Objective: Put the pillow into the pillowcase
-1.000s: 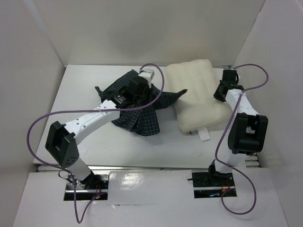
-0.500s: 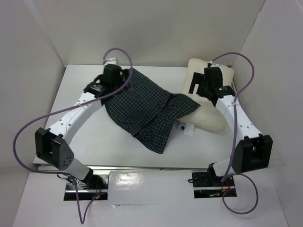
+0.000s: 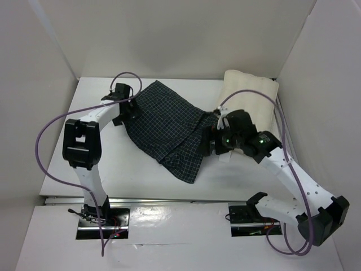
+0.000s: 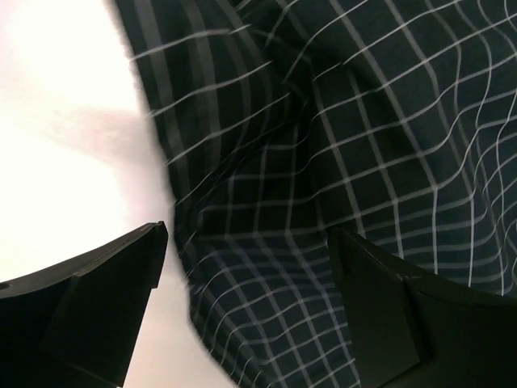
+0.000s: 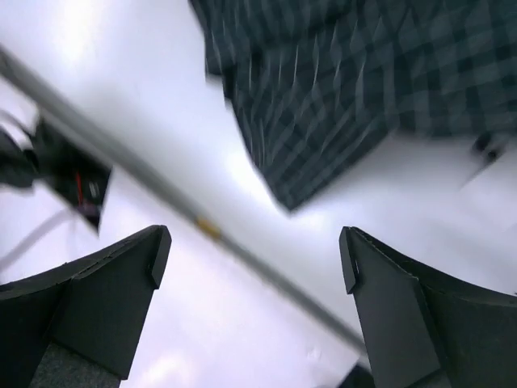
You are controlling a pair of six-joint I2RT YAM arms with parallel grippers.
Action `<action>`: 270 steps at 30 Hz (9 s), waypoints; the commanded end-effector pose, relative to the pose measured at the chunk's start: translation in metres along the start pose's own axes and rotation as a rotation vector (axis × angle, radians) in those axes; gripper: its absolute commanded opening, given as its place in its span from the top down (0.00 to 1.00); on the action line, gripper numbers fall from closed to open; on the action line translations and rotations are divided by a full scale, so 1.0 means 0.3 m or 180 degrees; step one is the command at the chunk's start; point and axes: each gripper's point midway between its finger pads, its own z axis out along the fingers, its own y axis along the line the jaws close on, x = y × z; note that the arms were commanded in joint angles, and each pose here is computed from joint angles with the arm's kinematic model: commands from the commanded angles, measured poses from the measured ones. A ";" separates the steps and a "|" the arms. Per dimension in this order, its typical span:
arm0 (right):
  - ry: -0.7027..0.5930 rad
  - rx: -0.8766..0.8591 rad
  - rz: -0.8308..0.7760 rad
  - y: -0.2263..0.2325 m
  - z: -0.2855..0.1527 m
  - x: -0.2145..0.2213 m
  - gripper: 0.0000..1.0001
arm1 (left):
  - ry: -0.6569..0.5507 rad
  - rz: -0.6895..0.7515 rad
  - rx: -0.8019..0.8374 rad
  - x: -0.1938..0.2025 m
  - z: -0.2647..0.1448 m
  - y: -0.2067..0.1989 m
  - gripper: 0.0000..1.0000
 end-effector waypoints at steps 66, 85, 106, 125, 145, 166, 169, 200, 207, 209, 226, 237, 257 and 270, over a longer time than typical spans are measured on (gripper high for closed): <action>0.0397 0.0257 0.0204 -0.389 0.607 -0.248 0.19 | -0.0227 -0.1644 -0.1011 0.019 -0.336 0.661 0.00; 0.0097 0.2102 0.0500 -1.011 0.574 -0.447 0.00 | -0.0720 -0.0728 0.0028 -0.302 -0.404 0.352 0.00; 0.0251 0.1585 0.0272 -0.447 0.277 -0.139 0.00 | -0.0098 0.0489 0.0888 -0.170 -0.147 -0.154 0.00; -0.0093 0.1578 -0.1437 -0.612 0.560 -0.422 0.00 | -0.0010 0.0674 0.0542 0.080 -0.255 -0.095 0.01; -0.0345 0.1285 -0.1116 -0.613 0.562 -0.383 1.00 | 0.0659 0.1119 -0.0044 0.443 -0.222 -0.002 0.07; -0.0698 0.1263 -0.0687 -0.538 0.383 -0.429 1.00 | 0.0892 0.1009 -0.1190 0.598 -0.187 0.195 0.63; -0.0687 0.1212 -0.0707 -0.519 0.385 -0.420 1.00 | 0.0737 0.0924 -0.1036 0.546 -0.216 0.152 0.94; 0.0277 0.0449 -0.1624 0.175 0.614 0.059 1.00 | -0.0078 0.0872 -0.0055 0.353 -0.551 -0.040 1.00; -0.0139 0.0617 -0.1604 0.224 0.639 -0.100 1.00 | -0.0024 0.0927 -0.0012 0.394 -0.549 -0.033 1.00; -0.0206 0.0348 -0.1718 0.289 0.639 -0.129 1.00 | -0.0003 0.0927 0.0008 0.399 -0.550 -0.036 1.00; 0.0784 -0.0529 -0.2170 0.435 0.740 0.378 1.00 | -0.0090 0.0701 -0.0206 0.339 -0.557 -0.029 1.00; -0.0139 -0.1196 -0.1904 0.681 0.602 0.161 1.00 | 0.0031 0.0690 -0.0203 0.389 -0.535 -0.032 1.00; -0.1178 -0.1294 -0.0307 0.586 0.721 -0.115 1.00 | 0.0107 0.0877 0.0417 0.470 -0.657 -0.127 1.00; -0.0387 -0.2997 -0.0881 0.692 0.608 0.227 0.93 | 0.0182 0.0668 0.0064 0.457 -0.560 -0.055 0.79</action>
